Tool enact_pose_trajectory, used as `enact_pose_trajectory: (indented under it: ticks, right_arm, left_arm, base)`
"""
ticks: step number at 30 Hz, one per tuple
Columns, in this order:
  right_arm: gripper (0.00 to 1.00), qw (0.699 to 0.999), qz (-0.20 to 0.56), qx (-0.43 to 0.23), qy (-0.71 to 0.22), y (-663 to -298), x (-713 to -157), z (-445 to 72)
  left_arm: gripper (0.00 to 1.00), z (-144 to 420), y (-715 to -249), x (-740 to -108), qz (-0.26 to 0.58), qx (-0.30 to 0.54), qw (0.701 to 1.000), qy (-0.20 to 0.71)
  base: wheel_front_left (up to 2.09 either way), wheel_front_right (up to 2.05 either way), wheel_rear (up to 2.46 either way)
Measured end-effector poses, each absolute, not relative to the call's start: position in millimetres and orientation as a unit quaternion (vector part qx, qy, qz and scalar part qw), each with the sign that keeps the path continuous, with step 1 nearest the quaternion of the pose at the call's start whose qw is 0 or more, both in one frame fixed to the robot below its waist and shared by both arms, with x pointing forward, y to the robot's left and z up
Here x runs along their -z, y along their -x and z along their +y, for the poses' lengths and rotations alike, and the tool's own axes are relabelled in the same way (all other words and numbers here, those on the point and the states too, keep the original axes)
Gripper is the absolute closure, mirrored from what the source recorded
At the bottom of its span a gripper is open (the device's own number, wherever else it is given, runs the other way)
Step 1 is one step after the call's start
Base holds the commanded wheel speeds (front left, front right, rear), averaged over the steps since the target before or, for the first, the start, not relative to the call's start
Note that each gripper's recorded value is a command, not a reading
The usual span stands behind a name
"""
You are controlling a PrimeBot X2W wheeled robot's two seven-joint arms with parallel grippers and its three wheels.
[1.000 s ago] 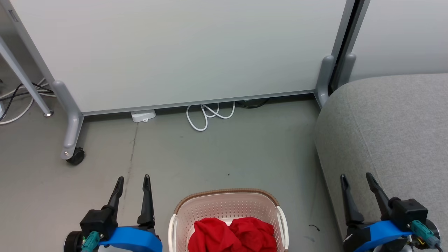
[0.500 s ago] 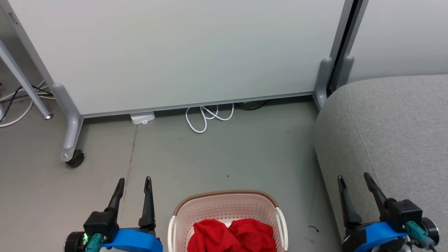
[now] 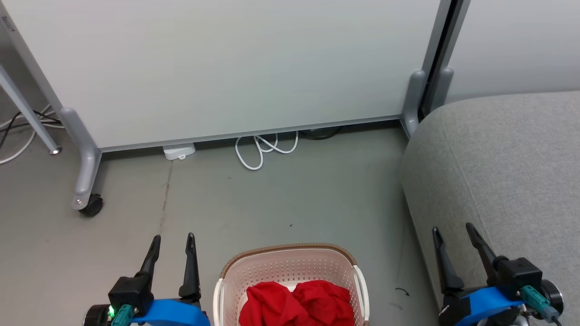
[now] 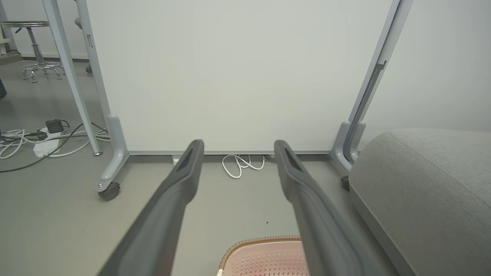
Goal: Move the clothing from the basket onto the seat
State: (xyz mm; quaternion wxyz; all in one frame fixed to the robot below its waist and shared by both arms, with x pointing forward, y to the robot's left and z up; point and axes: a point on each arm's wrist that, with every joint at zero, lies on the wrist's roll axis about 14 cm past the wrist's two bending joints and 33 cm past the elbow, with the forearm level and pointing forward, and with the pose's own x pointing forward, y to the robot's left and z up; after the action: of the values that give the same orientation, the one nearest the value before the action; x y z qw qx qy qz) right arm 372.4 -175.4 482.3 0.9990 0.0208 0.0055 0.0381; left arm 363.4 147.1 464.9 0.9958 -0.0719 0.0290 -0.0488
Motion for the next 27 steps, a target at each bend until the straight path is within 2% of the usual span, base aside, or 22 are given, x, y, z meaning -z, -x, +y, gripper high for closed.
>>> enact_pose_trajectory:
  ticks: [13, 19, 27]
  right_arm:
    - [0.00, 1.000, 0.020, -0.017, -0.014, -379, -473, -191]
    - [0.00, 0.999, 0.035, -0.009, -0.015, -385, -462, -197]
    - [0.00, 0.998, 0.064, -0.003, -0.014, -400, -439, -203]
  left_arm:
    - [0.00, 98, -377, -383, 0.165, 0.124, 0.976, 0.072]
    - [0.00, 71, -384, -331, 0.249, 0.159, 0.952, 0.074]
    - [0.00, 44, -398, -262, 0.372, 0.194, 0.905, 0.067]
  base:
    - [0.00, 0.00, 0.00]
    - [0.00, 0.00, 0.00]
    - [0.00, 0.00, 0.00]
